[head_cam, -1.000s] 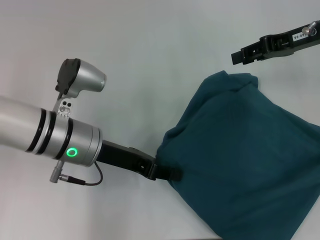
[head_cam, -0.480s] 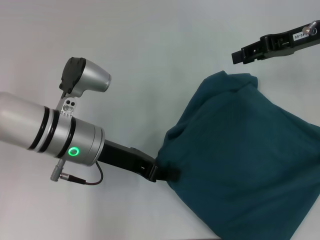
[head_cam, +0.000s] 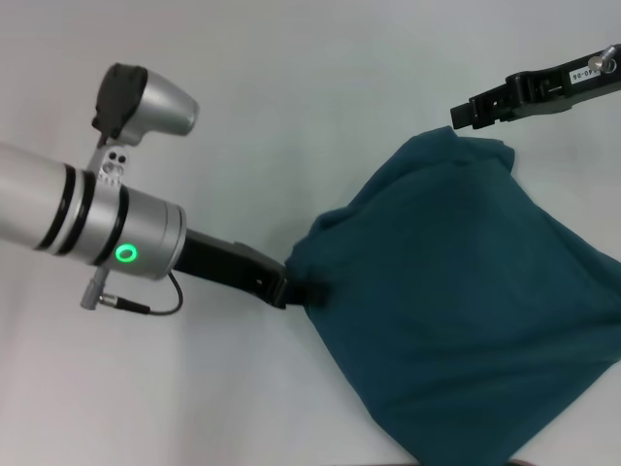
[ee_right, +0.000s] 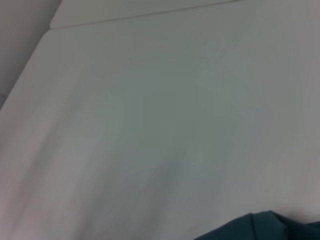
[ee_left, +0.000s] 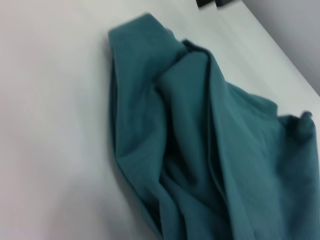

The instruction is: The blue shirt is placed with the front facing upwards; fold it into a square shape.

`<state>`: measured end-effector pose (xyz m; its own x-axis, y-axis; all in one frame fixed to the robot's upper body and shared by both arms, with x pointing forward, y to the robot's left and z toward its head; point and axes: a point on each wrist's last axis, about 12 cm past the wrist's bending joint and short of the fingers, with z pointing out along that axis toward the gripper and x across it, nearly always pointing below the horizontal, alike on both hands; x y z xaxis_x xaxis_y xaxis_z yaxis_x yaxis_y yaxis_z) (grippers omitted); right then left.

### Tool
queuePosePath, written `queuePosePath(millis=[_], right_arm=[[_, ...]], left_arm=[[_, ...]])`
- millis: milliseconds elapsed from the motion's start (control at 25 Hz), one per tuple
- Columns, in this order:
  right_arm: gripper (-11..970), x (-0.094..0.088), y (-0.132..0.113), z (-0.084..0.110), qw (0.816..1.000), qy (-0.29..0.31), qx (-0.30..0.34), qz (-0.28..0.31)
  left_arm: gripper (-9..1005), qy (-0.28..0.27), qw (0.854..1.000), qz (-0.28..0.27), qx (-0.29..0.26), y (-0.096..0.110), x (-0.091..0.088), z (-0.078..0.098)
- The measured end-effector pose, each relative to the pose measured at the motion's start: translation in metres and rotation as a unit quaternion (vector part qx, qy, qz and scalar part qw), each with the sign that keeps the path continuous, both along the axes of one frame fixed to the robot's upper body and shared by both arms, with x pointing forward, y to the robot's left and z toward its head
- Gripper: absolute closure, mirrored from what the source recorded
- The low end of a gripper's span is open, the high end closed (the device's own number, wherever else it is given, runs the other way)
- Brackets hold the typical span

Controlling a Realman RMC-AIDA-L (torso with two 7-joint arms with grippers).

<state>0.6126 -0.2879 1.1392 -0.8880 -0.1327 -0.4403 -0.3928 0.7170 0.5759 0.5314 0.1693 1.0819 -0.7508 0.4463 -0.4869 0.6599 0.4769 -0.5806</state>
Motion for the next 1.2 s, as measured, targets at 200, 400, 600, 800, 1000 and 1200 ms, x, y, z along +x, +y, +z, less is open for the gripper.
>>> queuePosePath(millis=[200,400,600,800,1000,1200], right_arm=[[538,-0.001,0.001,0.000,1.000,0.002,0.001,0.002],[538,-0.001,0.001,0.001,1.000,0.002,0.005,0.004],[538,-0.001,0.003,0.001,1.000,0.001,0.007,0.006],[538,-0.003,0.004,0.001,1.000,0.004,0.012,0.009],[538,-0.004,0.005,0.002,1.000,0.008,0.016,0.013],[538,-0.005,0.011,0.001,0.999,0.012,0.023,0.019]], left_arm=[[900,-0.015,1.000,0.017,0.007,0.009,0.010,0.005],[900,-0.029,0.999,0.035,0.017,0.019,0.019,0.008],[899,-0.043,0.997,0.056,0.020,0.032,0.027,0.011],[899,-0.055,0.995,0.077,0.031,0.044,0.033,0.013],[901,-0.074,0.992,0.092,0.051,0.060,0.043,0.018],[902,-0.087,0.990,0.085,0.075,0.067,0.050,0.023]])
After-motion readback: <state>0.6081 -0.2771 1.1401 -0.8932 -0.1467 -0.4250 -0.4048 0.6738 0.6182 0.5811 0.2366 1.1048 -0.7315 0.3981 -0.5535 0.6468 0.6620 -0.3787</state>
